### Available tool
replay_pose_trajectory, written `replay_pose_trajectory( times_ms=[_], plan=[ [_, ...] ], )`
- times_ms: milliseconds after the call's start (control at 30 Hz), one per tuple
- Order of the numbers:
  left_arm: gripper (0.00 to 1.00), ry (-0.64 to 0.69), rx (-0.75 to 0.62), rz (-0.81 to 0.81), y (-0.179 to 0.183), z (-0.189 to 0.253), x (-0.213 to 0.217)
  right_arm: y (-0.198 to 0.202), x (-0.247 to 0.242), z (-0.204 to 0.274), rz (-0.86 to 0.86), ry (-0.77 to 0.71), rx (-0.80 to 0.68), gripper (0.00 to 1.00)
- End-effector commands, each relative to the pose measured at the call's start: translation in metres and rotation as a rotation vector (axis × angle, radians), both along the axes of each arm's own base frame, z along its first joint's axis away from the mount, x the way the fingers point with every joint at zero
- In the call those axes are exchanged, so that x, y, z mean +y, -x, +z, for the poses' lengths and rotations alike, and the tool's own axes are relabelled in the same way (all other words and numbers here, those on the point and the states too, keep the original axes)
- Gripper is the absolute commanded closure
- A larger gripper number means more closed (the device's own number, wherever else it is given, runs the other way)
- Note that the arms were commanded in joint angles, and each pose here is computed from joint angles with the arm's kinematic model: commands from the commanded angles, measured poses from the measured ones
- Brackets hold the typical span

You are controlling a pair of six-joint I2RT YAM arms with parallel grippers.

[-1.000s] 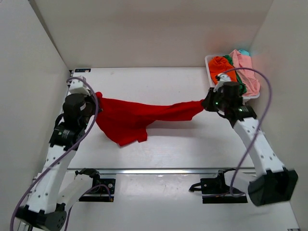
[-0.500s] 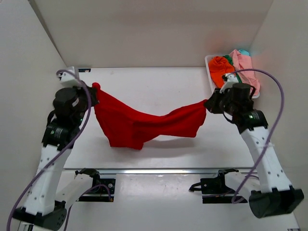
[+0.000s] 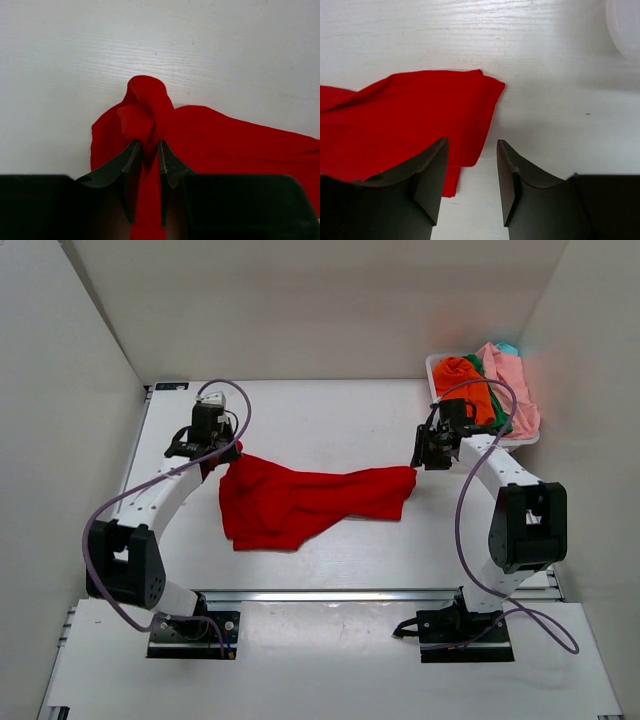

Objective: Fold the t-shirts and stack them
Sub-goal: Flatten out the tshirt

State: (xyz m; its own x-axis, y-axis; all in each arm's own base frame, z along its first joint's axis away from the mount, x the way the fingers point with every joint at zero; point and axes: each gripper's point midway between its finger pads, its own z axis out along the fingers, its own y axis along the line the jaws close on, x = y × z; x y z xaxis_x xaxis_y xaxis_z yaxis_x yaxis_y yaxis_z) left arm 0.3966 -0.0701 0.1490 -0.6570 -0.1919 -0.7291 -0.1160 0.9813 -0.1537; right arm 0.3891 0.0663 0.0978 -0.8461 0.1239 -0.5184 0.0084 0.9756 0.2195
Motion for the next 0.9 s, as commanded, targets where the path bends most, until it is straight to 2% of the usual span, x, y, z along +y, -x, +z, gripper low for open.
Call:
replay_pose_trajectory(
  times_ms=[0, 33, 67, 100, 133, 233, 333, 367, 400, 467, 667, 867],
  plan=[
    [0.69, 0.035, -0.079, -0.021, 0.012, 0.018, -0.004, -0.023, 0.002, 0.029, 0.014, 0.033, -0.136, 0.59],
    [0.64, 0.029, -0.074, -0.018, 0.016, 0.014, -0.003, -0.026, -0.002, 0.028, 0.001, 0.035, -0.143, 0.58],
    [0.45, 0.035, -0.058, -0.009, 0.024, 0.003, -0.005, -0.025, 0.002, 0.024, 0.008, 0.026, -0.134, 0.58],
    [0.13, 0.049, -0.034, -0.011, 0.03, -0.009, -0.006, -0.023, 0.005, 0.022, 0.015, 0.017, -0.125, 0.57],
    [0.08, 0.059, -0.023, -0.001, 0.032, -0.015, -0.002, -0.025, 0.005, 0.023, 0.017, 0.012, -0.131, 0.58],
    [0.02, 0.106, -0.079, 0.02, 0.029, -0.005, 0.001, -0.021, 0.012, 0.017, 0.04, 0.012, -0.113, 0.58],
    [0.06, 0.121, -0.148, 0.006, 0.026, 0.016, -0.005, -0.019, 0.014, 0.017, 0.038, 0.008, -0.115, 0.58],
    [0.2, 0.13, -0.159, -0.004, 0.027, 0.022, -0.009, -0.017, 0.014, 0.014, 0.036, 0.005, -0.105, 0.58],
    [0.4, 0.138, -0.146, -0.017, 0.03, 0.023, -0.015, -0.016, 0.015, 0.015, 0.038, -0.002, -0.112, 0.58],
    [0.52, 0.15, -0.087, -0.05, 0.043, 0.005, -0.024, -0.013, 0.015, 0.009, 0.037, -0.007, -0.097, 0.58],
    [0.37, 0.271, 0.053, -0.149, 0.078, -0.038, -0.071, -0.005, 0.018, 0.002, 0.042, -0.011, -0.077, 0.59],
    [0.32, 0.308, 0.152, -0.214, 0.104, -0.06, -0.101, 0.003, 0.016, -0.007, 0.044, -0.022, -0.056, 0.59]
  ],
)
